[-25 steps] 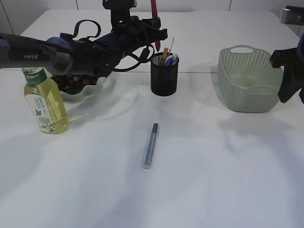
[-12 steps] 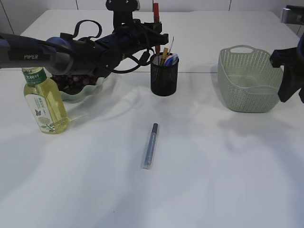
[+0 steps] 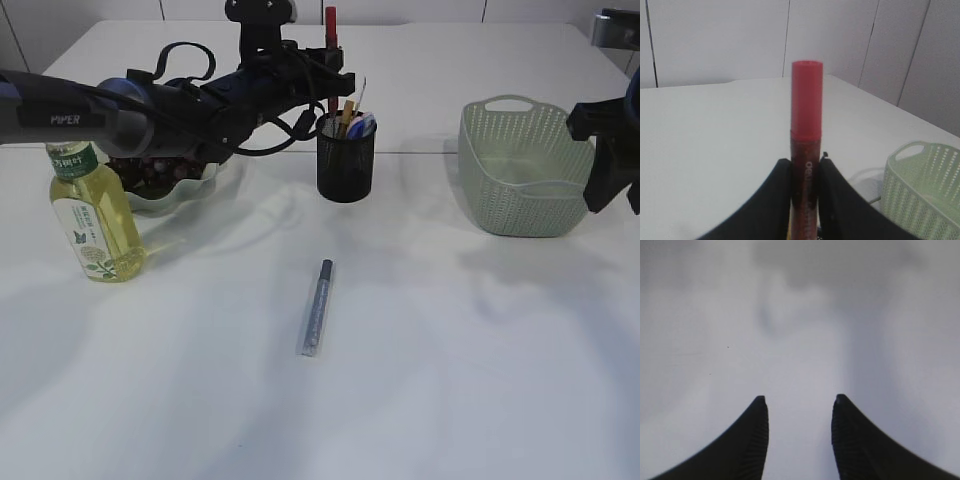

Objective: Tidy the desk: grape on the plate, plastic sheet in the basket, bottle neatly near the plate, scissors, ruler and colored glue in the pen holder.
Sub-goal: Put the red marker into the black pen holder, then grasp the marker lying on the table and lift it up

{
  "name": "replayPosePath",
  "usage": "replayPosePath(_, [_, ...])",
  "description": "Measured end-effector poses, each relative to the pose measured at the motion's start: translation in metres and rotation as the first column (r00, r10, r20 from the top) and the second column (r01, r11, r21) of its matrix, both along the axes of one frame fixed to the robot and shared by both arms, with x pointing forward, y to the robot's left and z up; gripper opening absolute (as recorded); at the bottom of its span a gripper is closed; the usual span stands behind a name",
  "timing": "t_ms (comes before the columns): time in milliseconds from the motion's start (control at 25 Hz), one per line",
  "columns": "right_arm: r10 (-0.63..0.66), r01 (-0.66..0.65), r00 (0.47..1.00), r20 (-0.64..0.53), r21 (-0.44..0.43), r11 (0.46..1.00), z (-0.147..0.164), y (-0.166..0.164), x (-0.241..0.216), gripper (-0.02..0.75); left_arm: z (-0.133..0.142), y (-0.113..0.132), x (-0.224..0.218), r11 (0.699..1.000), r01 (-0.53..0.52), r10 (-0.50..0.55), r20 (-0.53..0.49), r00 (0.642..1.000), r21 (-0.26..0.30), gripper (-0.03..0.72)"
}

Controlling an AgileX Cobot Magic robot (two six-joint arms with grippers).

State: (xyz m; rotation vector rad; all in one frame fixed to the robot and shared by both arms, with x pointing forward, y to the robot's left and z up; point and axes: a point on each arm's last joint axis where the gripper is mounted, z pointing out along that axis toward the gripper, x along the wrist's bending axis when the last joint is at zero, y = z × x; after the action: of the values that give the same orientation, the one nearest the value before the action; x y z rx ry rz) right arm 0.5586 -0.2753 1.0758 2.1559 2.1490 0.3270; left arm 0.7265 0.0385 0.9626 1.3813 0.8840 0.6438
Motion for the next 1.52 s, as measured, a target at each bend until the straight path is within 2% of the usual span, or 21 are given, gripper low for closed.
replayPosePath(360, [0.0, 0.0, 1.0, 0.004, 0.0, 1.0, 0.0, 0.0, 0.0, 0.345, -0.003, -0.002, 0.001, 1.0, 0.013, -0.013, 0.02, 1.0, 0.005, 0.204])
replayPosePath(640, [-0.001, 0.001, 1.0, 0.006, 0.0, 1.0, 0.0, 0.0, 0.001, 0.345, -0.006, -0.002, 0.001, 1.0, 0.014, -0.014, 0.017, 1.0, 0.006, 0.215])
replayPosePath(800, [-0.001, 0.001, 1.0, 0.006, 0.0, 1.0, 0.0, 0.0, 0.001, 0.345, 0.002, 0.001, 0.001, 1.0, -0.002, 0.002, -0.014, 1.0, 0.031, 0.218])
replayPosePath(1000, [0.001, -0.001, 1.0, 0.005, 0.0, 1.0, 0.0, 0.0, 0.0, 0.344, 0.033, 0.008, -0.005, 0.994, -0.038, 0.047, -0.084, 0.995, 0.099, 0.222])
replayPosePath(1200, [0.001, -0.001, 1.0, 0.005, 0.0, 1.0, 0.0, 0.0, 0.0, 0.344, 0.074, 0.021, -0.022, 0.975, -0.083, 0.126, -0.207, 0.97, 0.206, 0.224])
replayPosePath(1400, [0.001, -0.001, 1.0, 0.005, 0.0, 1.0, 0.0, 0.0, 0.0, 0.345, 0.101, 0.023, -0.052, 0.94, -0.077, 0.201, -0.359, 0.911, 0.332, 0.225])
replayPosePath(1520, [0.001, -0.001, 1.0, 0.005, 0.0, 1.0, 0.0, 0.0, 0.0, 0.345, 0.098, 0.019, -0.069, 0.914, -0.042, 0.245, -0.467, 0.85, 0.403, 0.225])
